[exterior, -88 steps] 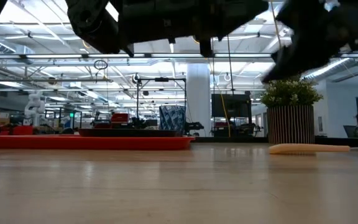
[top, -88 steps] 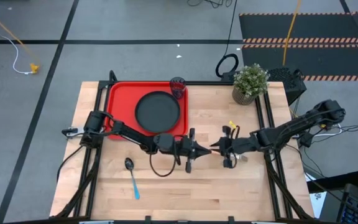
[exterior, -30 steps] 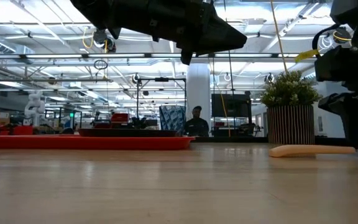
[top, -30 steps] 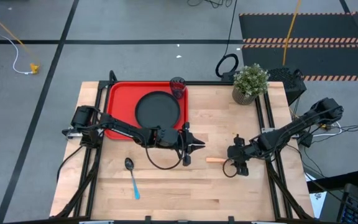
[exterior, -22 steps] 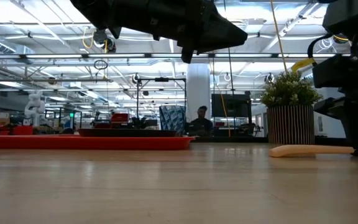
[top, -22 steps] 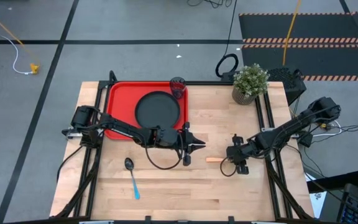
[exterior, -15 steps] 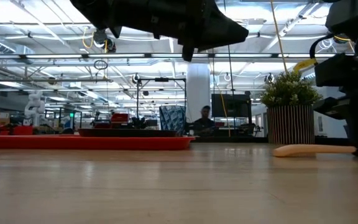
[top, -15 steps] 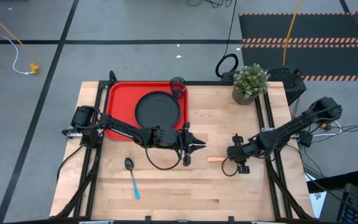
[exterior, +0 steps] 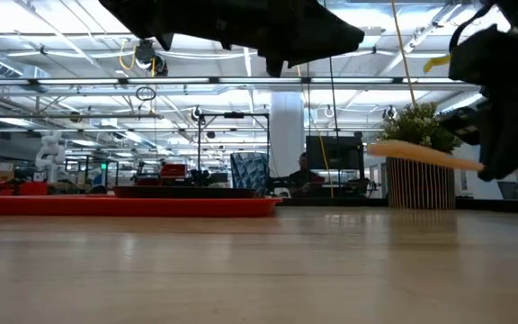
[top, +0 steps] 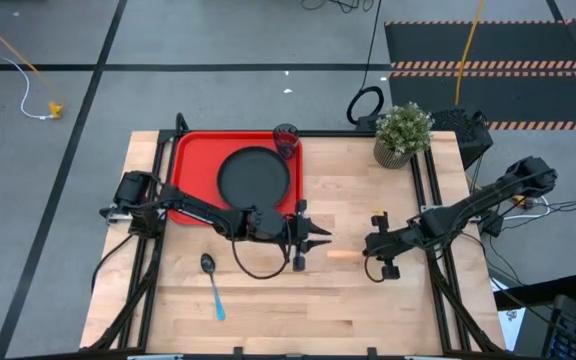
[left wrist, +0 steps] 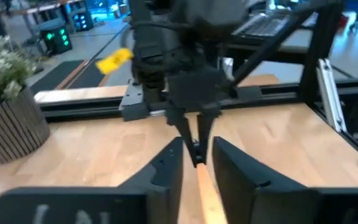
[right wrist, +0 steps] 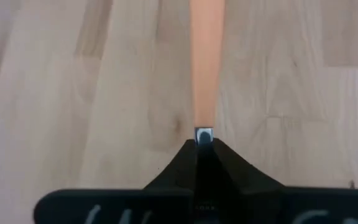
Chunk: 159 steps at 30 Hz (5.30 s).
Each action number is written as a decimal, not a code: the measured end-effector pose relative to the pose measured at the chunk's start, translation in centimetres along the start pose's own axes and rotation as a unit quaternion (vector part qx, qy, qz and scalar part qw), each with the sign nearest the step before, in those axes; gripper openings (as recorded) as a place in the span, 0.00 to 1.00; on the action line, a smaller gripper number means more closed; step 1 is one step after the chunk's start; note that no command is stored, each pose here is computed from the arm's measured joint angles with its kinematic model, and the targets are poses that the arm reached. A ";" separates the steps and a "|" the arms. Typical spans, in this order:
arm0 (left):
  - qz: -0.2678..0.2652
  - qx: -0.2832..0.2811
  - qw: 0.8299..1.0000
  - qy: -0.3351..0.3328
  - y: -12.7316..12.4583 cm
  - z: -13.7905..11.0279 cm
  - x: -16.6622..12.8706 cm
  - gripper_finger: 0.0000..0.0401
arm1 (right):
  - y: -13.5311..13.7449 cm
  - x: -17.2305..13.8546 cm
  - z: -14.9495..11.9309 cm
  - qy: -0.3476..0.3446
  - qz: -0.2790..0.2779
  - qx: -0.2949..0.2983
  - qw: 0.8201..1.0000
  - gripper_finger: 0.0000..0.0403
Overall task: Pick and place plate/cup/fork/spoon on tray
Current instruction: Put the light orange fork on the red tray to the left of the black plate
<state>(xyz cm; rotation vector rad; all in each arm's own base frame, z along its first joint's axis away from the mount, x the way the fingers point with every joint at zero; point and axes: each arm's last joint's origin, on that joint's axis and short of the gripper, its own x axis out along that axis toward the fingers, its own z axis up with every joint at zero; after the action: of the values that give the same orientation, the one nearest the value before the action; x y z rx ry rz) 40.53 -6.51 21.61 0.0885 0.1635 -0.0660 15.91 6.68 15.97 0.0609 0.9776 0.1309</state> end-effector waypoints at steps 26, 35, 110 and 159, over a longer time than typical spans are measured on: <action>0.120 0.479 0.845 0.203 -10.6 4.4 -2.4 0.61 | -2.8 -1.1 6.7 -0.204 0.272 0.261 0.903 0.02; 0.168 0.599 0.739 0.257 -9.9 2.6 -2.7 0.51 | -4.2 0.7 8.4 -0.259 0.280 0.316 0.869 0.02; 0.244 0.256 0.867 0.352 -5.1 -2.0 -3.5 0.15 | -5.0 -3.8 8.7 -0.455 -0.051 0.108 0.882 0.51; 0.556 -0.417 0.672 0.255 10.1 -10.1 -24.6 0.15 | -4.4 -6.7 7.9 -0.485 -0.195 -0.092 0.847 0.50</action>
<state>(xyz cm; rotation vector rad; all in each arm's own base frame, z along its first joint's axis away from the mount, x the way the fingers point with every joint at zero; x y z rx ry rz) 15.47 5.96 16.54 -0.7439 0.6677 1.2919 19.14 1.46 25.42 -0.2341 -0.0598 -0.1791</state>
